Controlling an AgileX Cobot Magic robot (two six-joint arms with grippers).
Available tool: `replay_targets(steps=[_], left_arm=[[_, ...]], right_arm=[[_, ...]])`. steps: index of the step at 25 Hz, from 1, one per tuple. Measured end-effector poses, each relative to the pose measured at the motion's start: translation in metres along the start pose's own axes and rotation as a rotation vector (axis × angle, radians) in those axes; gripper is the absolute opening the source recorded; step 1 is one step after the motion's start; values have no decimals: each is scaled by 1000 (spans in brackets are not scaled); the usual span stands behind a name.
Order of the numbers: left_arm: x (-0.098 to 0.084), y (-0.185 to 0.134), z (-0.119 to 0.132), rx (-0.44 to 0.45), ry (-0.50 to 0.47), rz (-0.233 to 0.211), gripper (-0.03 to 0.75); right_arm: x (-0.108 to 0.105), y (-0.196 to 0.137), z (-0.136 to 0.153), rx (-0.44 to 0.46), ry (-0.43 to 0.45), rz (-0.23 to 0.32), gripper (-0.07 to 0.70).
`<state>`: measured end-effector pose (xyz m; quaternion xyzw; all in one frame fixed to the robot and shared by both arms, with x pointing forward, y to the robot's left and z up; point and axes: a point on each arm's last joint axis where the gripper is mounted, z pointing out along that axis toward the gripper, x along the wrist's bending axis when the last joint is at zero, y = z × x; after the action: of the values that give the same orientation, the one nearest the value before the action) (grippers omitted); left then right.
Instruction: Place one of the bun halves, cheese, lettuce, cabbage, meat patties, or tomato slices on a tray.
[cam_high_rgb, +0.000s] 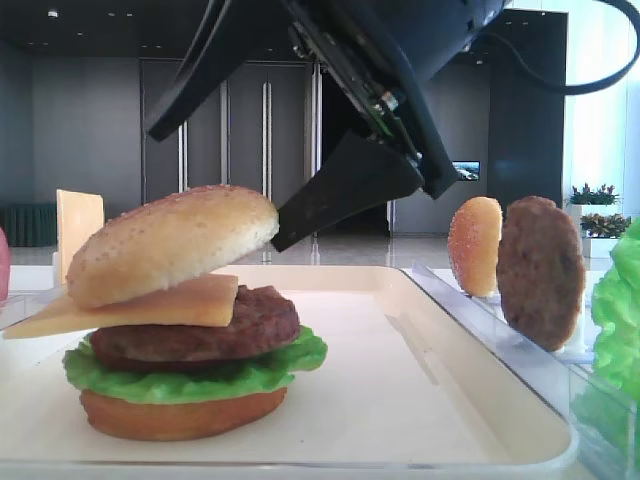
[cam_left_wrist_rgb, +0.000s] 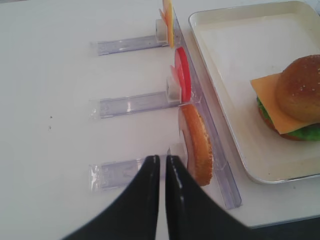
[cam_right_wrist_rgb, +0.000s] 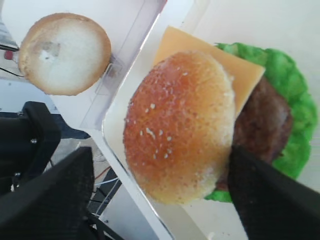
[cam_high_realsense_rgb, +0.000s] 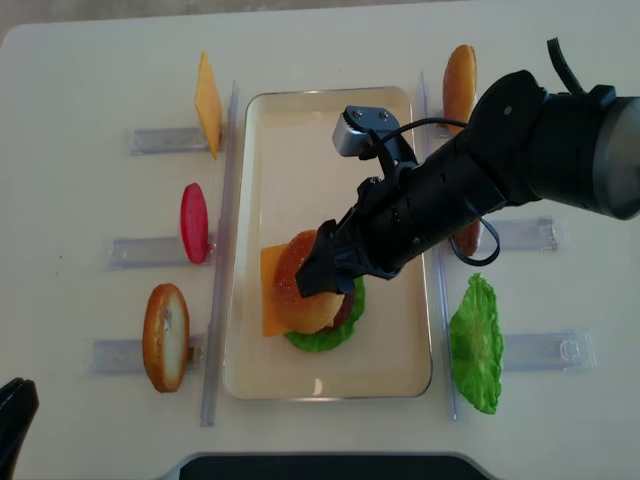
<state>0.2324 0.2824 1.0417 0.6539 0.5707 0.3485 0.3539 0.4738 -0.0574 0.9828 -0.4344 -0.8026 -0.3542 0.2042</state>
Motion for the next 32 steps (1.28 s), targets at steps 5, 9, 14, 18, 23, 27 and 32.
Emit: replay_targets(steps=[5,9,14,18,23,27,32], left_arm=[[0,0,0,0,0,0,301],[0,0,0,0,0,0,301],[0,0,0,0,0,0,301],[0,0,0,0,0,0,301],[0,0,0,0,0,0,301],[0,0,0,0,0,0,301],[0,0,0,0,0,0,301]], right_arm=[[5,6,-15,35,-107,-64,555],[6,10,-27,66,-204,-108,555],[17,22,-54,65,-329,-169,555],[24,34,-82,59,-493,-174,555],[31,50,-114,56,-681,-144,555],[42,62,-136,20,-769,-139,555],[47,67,-150,2,-830,-136,555]])
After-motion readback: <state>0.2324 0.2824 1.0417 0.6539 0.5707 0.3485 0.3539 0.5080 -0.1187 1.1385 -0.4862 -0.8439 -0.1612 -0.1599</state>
